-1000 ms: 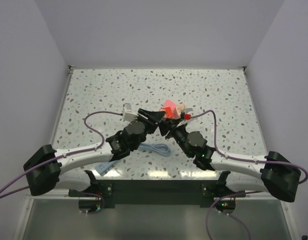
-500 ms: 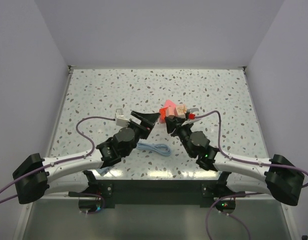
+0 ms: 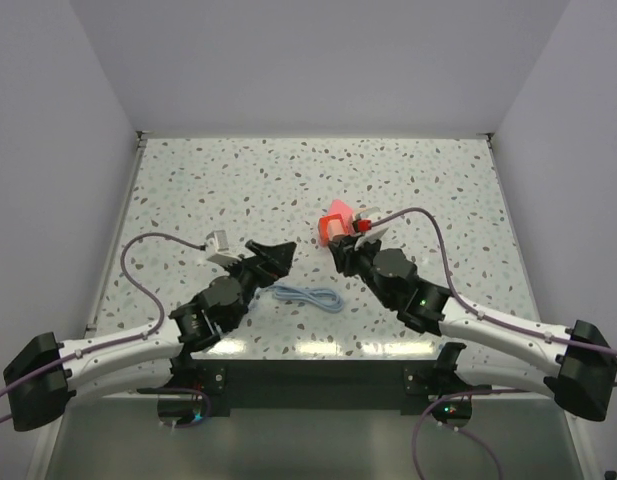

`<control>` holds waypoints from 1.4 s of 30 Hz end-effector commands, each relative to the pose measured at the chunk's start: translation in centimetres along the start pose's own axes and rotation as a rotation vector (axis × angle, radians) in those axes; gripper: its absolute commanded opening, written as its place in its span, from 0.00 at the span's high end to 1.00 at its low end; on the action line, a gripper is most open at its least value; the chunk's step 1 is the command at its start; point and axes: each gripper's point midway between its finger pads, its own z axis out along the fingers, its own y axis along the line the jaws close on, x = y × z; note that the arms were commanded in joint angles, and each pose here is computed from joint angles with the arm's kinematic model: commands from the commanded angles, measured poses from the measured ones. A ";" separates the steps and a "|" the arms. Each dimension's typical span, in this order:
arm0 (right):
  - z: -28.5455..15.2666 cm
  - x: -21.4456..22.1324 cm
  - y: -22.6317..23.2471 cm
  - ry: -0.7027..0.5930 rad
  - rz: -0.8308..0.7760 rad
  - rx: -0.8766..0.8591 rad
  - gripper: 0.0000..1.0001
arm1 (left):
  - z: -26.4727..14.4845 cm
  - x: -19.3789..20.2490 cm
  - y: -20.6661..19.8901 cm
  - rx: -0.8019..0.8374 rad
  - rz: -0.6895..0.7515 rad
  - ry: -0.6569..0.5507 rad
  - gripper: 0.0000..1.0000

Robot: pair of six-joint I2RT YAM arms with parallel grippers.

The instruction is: Insert the plug

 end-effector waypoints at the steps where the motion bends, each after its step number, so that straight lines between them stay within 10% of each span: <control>1: -1.4 0.1 2.4 0.150 -0.071 -0.145 1.00 | -1.1 -2.1 4.2 0.002 0.397 -0.109 0.00; 10: -3.8 2.5 4.9 0.333 0.025 -0.284 1.00 | -2.1 0.9 8.2 0.034 0.832 0.079 0.04; 17: -5.7 0.4 4.2 0.301 0.029 -0.291 1.00 | -2.0 6.9 5.8 0.392 1.081 0.242 0.04; 42: -7.3 -1.3 3.3 0.254 0.011 -0.296 1.00 | 0.4 14.7 8.5 0.445 1.284 0.582 0.04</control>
